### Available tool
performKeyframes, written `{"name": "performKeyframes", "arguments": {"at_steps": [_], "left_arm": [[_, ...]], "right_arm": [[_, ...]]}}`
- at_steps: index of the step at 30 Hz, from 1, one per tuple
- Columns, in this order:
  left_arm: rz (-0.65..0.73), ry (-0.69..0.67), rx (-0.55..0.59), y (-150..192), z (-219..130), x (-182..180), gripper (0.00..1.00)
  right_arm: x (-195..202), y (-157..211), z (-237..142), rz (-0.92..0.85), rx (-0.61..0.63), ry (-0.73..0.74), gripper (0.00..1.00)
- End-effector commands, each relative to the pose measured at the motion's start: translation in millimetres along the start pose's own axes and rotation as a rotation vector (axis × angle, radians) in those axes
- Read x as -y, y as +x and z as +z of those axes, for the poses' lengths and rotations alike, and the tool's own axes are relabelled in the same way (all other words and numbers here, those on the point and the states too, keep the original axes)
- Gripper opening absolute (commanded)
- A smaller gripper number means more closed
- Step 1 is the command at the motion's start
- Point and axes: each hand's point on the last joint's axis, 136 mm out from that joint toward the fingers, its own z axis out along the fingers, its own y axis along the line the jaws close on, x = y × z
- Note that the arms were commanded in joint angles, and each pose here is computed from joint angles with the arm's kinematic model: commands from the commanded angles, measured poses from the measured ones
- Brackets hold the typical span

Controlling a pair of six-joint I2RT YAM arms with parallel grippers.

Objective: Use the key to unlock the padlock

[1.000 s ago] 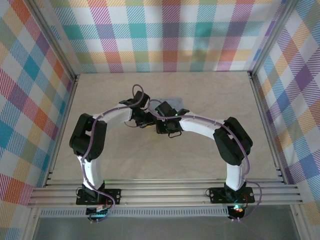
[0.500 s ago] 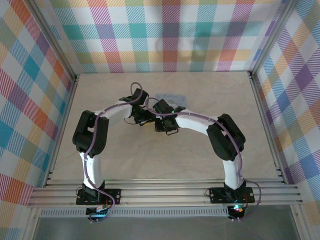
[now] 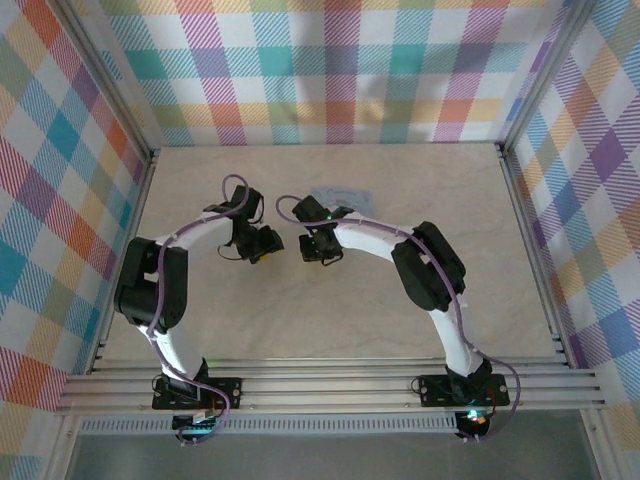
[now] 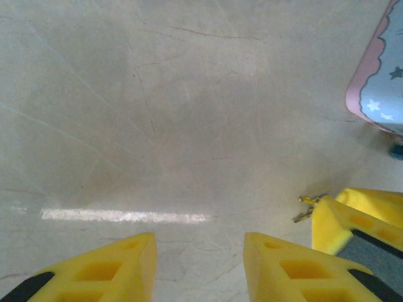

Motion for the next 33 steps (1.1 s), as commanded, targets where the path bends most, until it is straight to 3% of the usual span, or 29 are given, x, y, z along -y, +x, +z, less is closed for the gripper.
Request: {"name": "performKeyframes", "arguments": {"at_steps": [1, 6, 11, 17, 21, 28, 30, 33], "left_arm": [[0.009, -0.019, 0.007, 5, -13, -8, 0.41], [0.023, -0.017, 0.024, 6, -21, -10, 0.41], [0.031, 0.023, 0.036, 9, -28, -5, 0.41], [0.088, 0.104, 0.037, 18, -40, 6, 0.41], [0.170, 0.241, 0.051, 25, -51, 27, 0.41], [0.327, 0.521, 0.291, 25, -109, 70, 0.42], [0.305, 0.579, 0.337, 24, -123, 79, 0.43], [0.134, 0.611, 0.326, 18, -123, 84, 0.41]], "right_arm": [[2, 9, -2, -0.040, -0.035, 0.036, 0.28], [6, 14, -12, -0.063, -0.030, 0.057, 0.21], [6, 16, -28, -0.093, -0.002, 0.037, 0.00], [-1, 10, -63, -0.148, 0.052, -0.027, 0.00], [-7, 9, -94, -0.191, 0.081, -0.096, 0.00], [-3, 10, -153, -0.141, 0.154, -0.228, 0.00], [1, 9, -170, -0.086, 0.196, -0.275, 0.00], [9, 7, -186, 0.036, 0.260, -0.314, 0.00]]}}
